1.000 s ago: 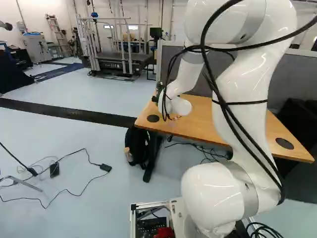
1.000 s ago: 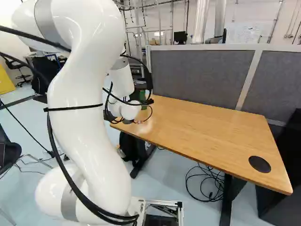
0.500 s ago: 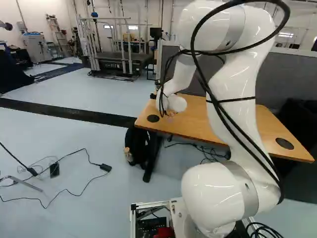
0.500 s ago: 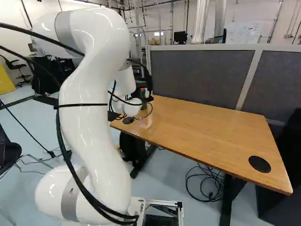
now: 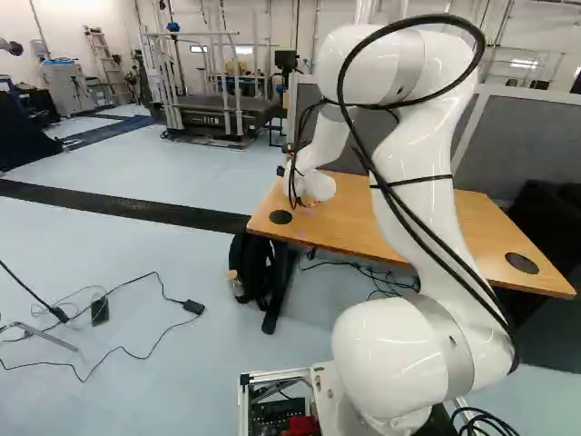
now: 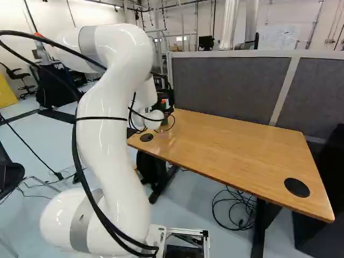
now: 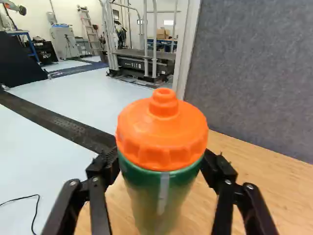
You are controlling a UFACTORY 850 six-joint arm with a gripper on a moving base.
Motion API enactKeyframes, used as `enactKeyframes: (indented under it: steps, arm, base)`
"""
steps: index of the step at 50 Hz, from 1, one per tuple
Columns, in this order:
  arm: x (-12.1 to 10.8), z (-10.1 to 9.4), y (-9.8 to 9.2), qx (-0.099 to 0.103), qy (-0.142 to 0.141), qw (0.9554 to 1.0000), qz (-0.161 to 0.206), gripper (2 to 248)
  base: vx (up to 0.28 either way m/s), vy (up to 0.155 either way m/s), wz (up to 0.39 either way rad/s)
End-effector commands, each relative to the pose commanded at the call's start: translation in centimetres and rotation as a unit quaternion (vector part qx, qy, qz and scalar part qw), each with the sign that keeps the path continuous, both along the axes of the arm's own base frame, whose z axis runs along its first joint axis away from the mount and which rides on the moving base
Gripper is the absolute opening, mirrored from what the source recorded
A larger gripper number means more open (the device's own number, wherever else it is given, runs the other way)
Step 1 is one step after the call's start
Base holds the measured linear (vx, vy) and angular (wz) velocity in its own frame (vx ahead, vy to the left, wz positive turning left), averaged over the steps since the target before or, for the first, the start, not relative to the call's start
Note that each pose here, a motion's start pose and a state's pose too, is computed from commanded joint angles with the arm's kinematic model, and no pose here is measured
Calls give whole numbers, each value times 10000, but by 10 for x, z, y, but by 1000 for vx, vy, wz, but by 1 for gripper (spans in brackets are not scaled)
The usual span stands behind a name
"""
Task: Pick up the green bottle from the table
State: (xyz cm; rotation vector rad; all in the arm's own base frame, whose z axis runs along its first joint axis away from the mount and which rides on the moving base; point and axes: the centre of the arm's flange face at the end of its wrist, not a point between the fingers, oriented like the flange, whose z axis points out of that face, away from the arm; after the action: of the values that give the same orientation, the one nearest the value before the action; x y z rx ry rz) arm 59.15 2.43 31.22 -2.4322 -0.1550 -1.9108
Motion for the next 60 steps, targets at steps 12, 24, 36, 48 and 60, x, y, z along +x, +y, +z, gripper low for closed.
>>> enactKeyframes:
  steps: [12, 24, 36, 48, 60]
  arm:
    - [1, 0, 0, 0, -3, 10000, 0, 127]
    - [1, 0, 0, 0, -3, 10000, 0, 114]
    - [-5, 10, 0, 2, -55, 10000, 1, 114]
    - [-26, 27, -1, 3, -87, 10000, -4, 114]
    - [-51, 43, -3, 4, -124, 9999, -13, 114]
  base:
    - [0, 0, 0]
    - [0, 0, 0]
    - [0, 0, 0]
    - [0, 0, 0]
    - [0, 0, 0]
